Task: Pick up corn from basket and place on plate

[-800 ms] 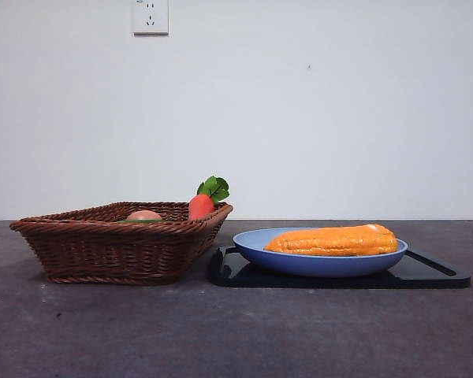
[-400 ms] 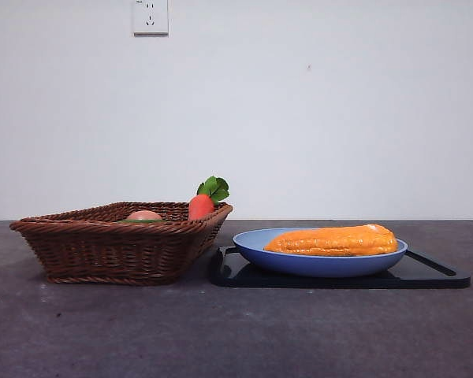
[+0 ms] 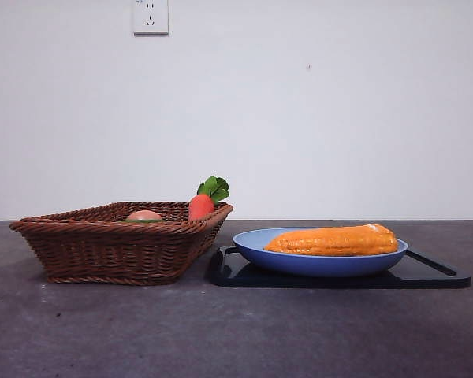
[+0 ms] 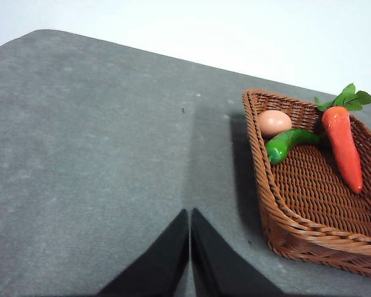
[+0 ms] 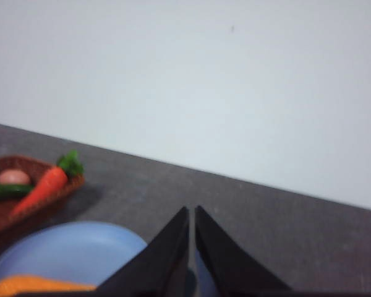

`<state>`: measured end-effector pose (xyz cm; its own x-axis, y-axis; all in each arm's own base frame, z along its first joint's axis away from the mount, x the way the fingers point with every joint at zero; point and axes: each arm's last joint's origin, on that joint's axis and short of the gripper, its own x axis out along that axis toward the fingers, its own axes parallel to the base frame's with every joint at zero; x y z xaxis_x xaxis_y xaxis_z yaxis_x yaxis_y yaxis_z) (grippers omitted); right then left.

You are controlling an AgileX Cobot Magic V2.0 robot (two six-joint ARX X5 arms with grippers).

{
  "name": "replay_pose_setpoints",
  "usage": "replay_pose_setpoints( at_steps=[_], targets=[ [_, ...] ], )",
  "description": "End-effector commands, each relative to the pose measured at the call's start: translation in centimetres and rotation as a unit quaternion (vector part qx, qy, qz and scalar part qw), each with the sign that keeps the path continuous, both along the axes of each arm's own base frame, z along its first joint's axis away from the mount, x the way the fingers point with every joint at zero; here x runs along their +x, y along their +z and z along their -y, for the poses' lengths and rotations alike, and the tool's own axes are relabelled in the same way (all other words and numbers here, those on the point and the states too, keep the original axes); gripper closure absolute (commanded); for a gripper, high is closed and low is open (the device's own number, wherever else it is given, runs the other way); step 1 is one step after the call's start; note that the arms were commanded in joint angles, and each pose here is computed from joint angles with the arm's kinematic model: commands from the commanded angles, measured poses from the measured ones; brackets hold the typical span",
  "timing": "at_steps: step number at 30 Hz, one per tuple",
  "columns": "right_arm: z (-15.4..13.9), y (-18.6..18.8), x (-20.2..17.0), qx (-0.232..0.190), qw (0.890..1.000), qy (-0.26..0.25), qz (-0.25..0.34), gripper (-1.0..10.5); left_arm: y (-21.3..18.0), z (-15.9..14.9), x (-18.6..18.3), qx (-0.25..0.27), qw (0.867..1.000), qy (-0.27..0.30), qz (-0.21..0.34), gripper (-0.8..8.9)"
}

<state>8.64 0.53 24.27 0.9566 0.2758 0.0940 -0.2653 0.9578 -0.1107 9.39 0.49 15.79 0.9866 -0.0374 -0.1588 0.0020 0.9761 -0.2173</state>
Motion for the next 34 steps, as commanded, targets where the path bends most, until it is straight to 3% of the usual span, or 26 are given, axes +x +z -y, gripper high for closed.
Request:
replay_pose_setpoints(
  at_steps=[1,10,17,34],
  targets=[
    [0.2,-2.2,0.2,0.003,1.0,-0.025,0.004,9.5,-0.9,0.0,0.1,-0.003,1.0,0.001,-0.018,8.07],
    [0.4,-7.6,1.1,0.043,0.996,-0.057,-0.051,9.5,-0.9,0.0,0.1,-0.003,1.0,0.001,-0.018,8.07],
    [0.4,-8.8,1.0,0.043,0.99,-0.061,-0.116,9.5,-0.9,0.0,0.1,-0.003,1.0,0.001,-0.018,8.07],
    [0.4,-8.6,1.0,0.043,0.992,-0.061,-0.103,9.5,-0.9,0.0,0.1,-0.003,1.0,0.001,-0.018,8.07]
  ],
)
